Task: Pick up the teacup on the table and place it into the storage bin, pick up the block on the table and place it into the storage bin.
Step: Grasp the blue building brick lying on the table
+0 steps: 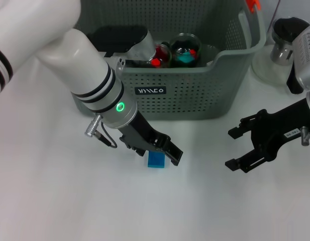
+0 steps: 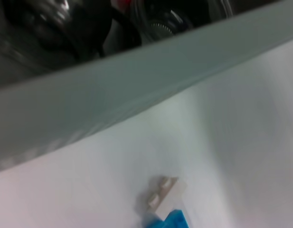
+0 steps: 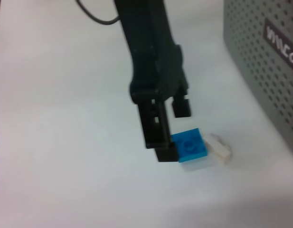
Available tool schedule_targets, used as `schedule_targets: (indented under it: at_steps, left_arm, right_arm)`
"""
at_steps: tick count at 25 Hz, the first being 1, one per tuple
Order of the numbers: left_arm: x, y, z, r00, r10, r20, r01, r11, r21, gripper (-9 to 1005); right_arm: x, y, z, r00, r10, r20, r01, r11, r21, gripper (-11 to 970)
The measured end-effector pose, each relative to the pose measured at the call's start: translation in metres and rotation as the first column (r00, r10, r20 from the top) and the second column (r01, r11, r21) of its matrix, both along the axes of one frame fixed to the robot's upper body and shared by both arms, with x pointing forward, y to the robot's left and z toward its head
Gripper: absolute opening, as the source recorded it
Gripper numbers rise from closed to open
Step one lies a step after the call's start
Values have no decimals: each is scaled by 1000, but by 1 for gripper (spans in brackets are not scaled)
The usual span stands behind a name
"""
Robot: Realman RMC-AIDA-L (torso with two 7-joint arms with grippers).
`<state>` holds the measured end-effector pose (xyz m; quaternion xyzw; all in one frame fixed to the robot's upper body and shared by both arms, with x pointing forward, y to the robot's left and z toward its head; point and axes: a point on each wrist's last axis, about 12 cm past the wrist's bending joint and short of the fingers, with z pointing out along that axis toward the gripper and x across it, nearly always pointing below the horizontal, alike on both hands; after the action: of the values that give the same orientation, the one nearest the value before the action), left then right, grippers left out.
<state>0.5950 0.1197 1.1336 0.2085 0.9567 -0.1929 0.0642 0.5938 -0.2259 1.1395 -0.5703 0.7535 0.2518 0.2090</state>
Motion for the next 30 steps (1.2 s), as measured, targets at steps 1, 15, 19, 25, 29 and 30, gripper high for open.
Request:
schedule_targets:
  at_steps: [1,15,19,25,29,30]
  left_arm:
    - [0,-1,0,1000,-1,3,1,1000,0,950]
    - [0,-7,4,1000,-30,-1,30,999,19,951]
    - [2,-6,1,1000,-24,4,24,999,28,951]
    - [4,-5,-2,1000,-12,23,11,999,38,951]
    - [5,-4,-6,999,-6,32,4,999,53,951]
    - [6,-4,-6,999,-6,34,4,998,56,951]
  right_arm:
    - [0,1,0,1000,3,-2,-3,1000,-1,915]
    - [1,2,2,1000,4,0,-4,1000,-8,916]
    - [1,3,4,1000,7,11,-7,1000,-8,916]
    - [2,3,5,1000,13,19,-13,1000,-9,916]
    - [2,3,5,1000,14,22,-14,1000,-9,916]
    - [2,3,5,1000,15,23,-15,1000,-10,916]
